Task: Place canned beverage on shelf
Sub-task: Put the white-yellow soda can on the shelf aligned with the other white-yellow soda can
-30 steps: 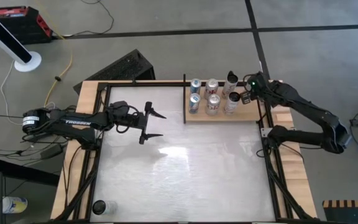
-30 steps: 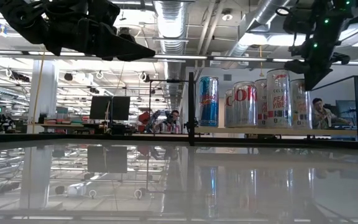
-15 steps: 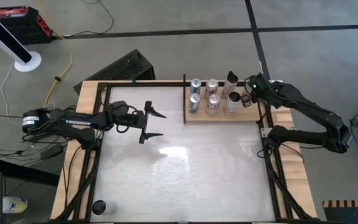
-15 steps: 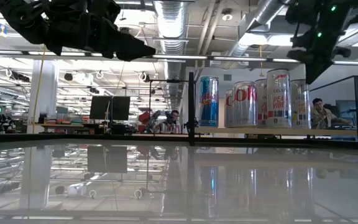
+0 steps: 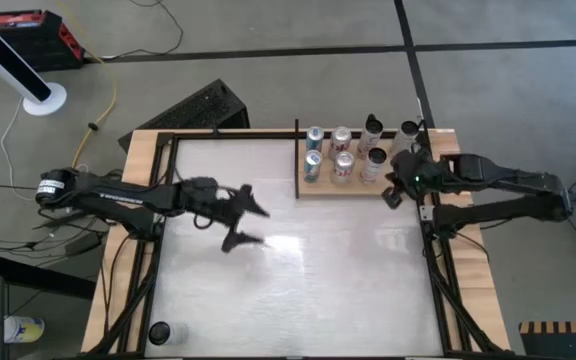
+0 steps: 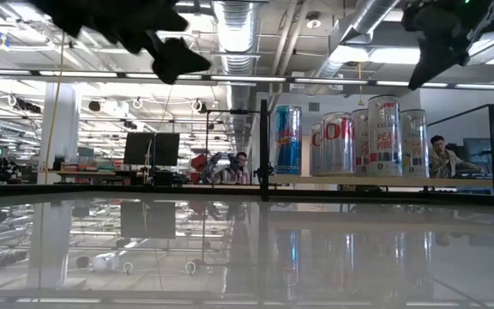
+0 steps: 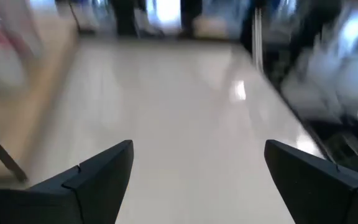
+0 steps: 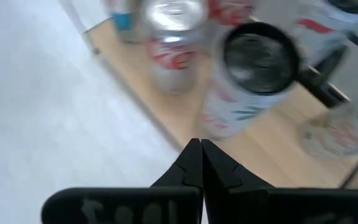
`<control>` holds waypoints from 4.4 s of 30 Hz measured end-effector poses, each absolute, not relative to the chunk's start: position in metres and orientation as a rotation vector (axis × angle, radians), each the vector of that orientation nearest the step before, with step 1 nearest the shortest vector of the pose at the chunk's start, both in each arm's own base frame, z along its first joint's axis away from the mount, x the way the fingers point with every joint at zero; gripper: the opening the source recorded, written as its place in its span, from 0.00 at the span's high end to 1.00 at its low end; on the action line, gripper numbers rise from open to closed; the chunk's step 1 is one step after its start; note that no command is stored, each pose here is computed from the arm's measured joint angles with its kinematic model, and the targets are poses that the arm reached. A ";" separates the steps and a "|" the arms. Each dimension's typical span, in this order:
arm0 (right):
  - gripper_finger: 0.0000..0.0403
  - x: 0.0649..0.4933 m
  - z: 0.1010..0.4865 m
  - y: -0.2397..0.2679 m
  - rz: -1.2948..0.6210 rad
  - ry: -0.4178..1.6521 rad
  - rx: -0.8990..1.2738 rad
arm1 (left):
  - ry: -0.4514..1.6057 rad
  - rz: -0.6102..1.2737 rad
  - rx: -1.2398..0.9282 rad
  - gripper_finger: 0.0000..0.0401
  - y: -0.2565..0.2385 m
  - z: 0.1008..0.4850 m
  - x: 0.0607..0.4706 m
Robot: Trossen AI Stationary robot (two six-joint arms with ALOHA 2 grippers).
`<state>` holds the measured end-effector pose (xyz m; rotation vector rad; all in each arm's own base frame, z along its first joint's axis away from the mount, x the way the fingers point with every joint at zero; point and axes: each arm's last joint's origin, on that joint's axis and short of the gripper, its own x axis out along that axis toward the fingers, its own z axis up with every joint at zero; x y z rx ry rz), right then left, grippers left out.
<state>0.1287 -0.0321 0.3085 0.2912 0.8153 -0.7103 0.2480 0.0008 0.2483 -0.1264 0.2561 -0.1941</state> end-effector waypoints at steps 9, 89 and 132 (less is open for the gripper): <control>0.94 0.132 0.309 -0.001 -0.558 0.801 0.163 | 0.606 -0.009 -0.079 0.14 -0.069 0.318 0.235; 0.94 0.231 0.251 0.095 -0.412 0.373 0.434 | 0.958 -0.375 -0.072 0.21 -0.262 0.256 0.081; 0.94 0.194 0.226 0.150 -0.093 0.450 0.214 | 0.698 -0.385 0.260 0.41 -0.006 0.280 0.342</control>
